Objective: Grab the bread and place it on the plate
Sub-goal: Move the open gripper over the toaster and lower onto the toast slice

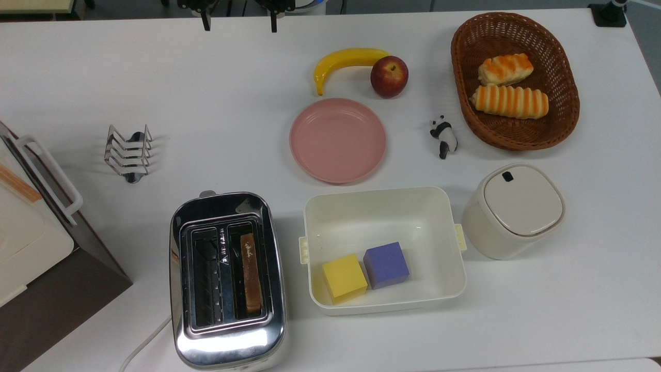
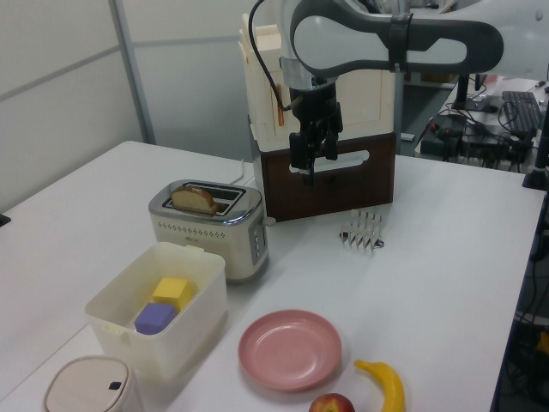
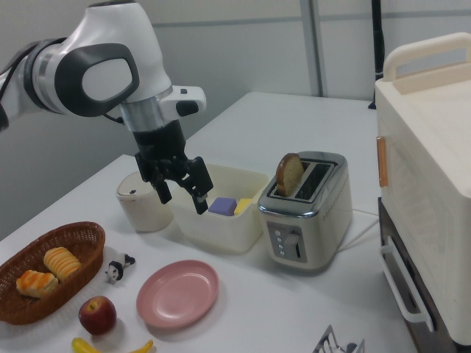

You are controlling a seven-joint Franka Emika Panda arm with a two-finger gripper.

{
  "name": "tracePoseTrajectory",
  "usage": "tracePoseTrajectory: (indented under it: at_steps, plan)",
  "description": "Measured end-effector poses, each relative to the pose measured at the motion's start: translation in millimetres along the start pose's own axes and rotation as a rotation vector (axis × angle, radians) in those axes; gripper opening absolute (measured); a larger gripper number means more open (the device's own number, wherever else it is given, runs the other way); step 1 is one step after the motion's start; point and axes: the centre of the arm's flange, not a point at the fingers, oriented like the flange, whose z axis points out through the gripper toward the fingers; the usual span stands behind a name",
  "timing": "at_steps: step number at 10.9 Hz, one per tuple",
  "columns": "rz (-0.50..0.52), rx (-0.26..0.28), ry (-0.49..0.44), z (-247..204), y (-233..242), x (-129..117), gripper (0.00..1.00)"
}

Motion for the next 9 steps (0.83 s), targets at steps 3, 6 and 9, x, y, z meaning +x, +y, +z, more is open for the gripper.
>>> tracePoseTrajectory:
  at_steps: [3,6,9]
  plan:
    - [-0.001,-0.001,0.039,0.4,0.0,7.1,1.0]
    - [0.001,-0.006,0.158,7.4,3.3,32.6,1.0]
    - [0.002,-0.009,0.262,18.5,6.0,57.7,1.0]
